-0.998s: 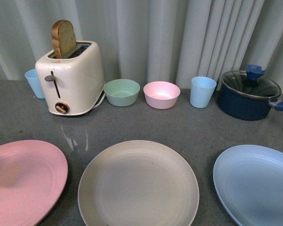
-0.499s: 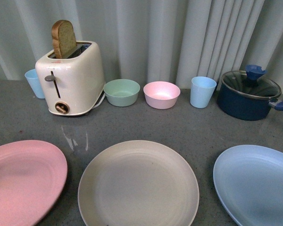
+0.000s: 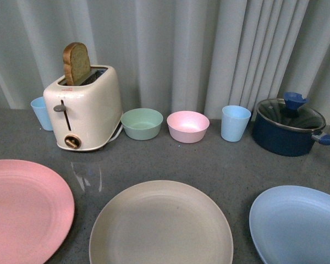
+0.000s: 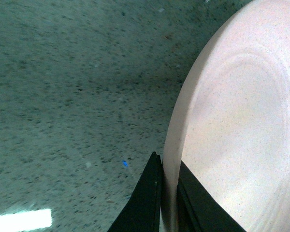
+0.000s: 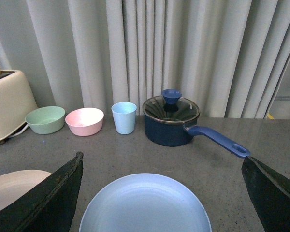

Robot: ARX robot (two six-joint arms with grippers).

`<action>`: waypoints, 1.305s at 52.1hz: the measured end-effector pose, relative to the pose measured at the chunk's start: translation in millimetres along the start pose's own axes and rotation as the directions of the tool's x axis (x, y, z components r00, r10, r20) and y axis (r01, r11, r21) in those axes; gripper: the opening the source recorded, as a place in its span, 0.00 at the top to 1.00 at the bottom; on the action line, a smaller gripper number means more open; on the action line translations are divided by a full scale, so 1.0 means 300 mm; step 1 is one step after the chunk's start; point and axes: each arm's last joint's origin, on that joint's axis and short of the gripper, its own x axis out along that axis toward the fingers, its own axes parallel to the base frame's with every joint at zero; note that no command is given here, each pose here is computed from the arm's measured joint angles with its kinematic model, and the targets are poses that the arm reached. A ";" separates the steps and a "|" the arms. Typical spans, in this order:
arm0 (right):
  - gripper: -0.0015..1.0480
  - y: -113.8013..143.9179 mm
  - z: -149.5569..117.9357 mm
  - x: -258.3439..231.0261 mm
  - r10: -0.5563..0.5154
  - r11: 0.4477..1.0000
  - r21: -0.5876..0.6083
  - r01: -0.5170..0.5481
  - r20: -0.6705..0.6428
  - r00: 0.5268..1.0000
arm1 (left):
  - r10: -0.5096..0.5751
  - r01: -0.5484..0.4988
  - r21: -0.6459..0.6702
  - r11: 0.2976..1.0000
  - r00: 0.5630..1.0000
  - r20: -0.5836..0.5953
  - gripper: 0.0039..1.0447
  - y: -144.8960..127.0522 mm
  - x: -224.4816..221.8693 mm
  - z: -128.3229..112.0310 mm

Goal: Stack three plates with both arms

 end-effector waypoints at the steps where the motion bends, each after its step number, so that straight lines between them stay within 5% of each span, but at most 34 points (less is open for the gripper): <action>1: 0.07 0.000 0.000 0.000 0.000 1.000 0.000 0.000 0.000 1.000 | 0.002 -0.002 -0.002 1.000 1.000 0.005 0.97 0.004 -0.009 0.004; 18: 0.07 0.000 0.000 0.000 0.000 1.000 0.000 0.000 0.000 1.000 | -0.109 0.112 -0.021 0.994 0.988 0.109 0.97 -0.043 -0.156 0.076; 48: 0.07 0.000 0.000 0.000 0.000 1.000 0.000 0.000 0.000 1.000 | -0.315 0.311 0.159 0.937 0.949 0.000 0.97 -0.659 -0.016 0.082; 68: 0.07 0.000 0.000 0.000 0.000 1.000 0.000 0.000 0.000 1.000 | -0.266 0.276 0.164 0.947 0.960 -0.084 0.97 -0.802 0.122 0.078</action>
